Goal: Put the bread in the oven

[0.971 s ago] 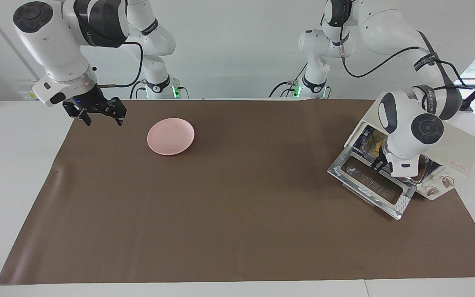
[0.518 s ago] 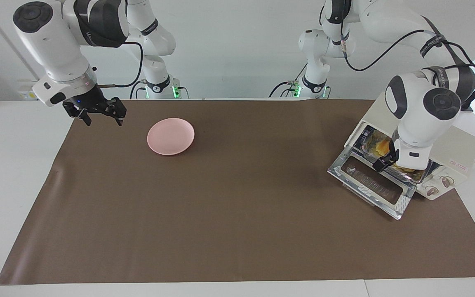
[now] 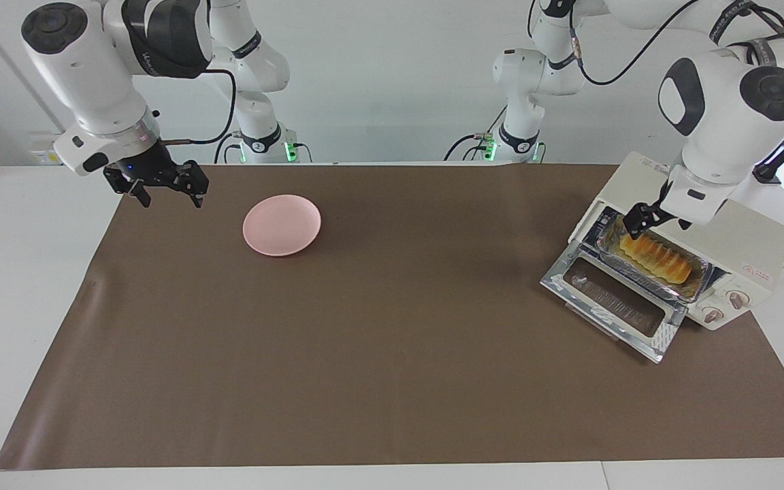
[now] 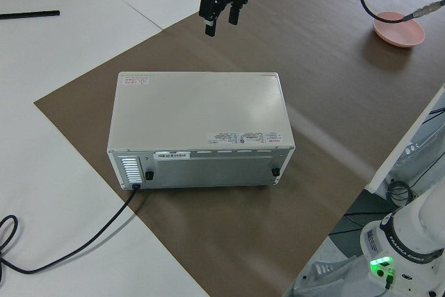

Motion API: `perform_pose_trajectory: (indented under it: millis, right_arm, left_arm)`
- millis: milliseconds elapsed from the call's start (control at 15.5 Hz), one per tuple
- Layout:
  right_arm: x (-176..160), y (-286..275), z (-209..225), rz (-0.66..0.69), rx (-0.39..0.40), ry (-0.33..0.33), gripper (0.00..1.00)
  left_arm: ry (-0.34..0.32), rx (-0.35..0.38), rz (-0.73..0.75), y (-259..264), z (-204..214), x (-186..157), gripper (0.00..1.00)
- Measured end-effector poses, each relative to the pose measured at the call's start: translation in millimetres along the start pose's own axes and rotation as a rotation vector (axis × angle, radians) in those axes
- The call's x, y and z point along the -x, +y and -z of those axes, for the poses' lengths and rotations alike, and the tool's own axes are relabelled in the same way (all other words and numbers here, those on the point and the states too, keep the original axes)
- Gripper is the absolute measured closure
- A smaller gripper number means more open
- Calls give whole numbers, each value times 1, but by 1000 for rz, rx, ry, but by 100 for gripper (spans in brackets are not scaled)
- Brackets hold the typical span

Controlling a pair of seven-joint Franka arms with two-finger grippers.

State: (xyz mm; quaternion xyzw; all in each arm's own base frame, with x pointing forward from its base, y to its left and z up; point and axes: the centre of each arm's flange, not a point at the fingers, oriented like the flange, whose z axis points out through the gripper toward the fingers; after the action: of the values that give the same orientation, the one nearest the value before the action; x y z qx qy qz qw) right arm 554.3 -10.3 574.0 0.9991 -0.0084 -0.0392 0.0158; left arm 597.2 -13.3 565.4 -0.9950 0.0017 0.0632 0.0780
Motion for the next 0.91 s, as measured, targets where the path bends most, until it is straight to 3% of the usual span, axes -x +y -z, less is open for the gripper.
perform_pose_trajectory:
  millis: [324, 776, 906]
  right_arm:
    - [0, 0, 0, 0, 0, 0, 0]
    - [0, 0, 0, 0, 0, 0, 0]
    - [0, 0, 0, 0, 0, 0, 0]
  left_arm:
    - [0, 45, -67, 8, 34, 49, 0]
    - [20, 73, -114, 20, 49, 75, 0]
    - [32, 111, -120, 21, 52, 81, 0]
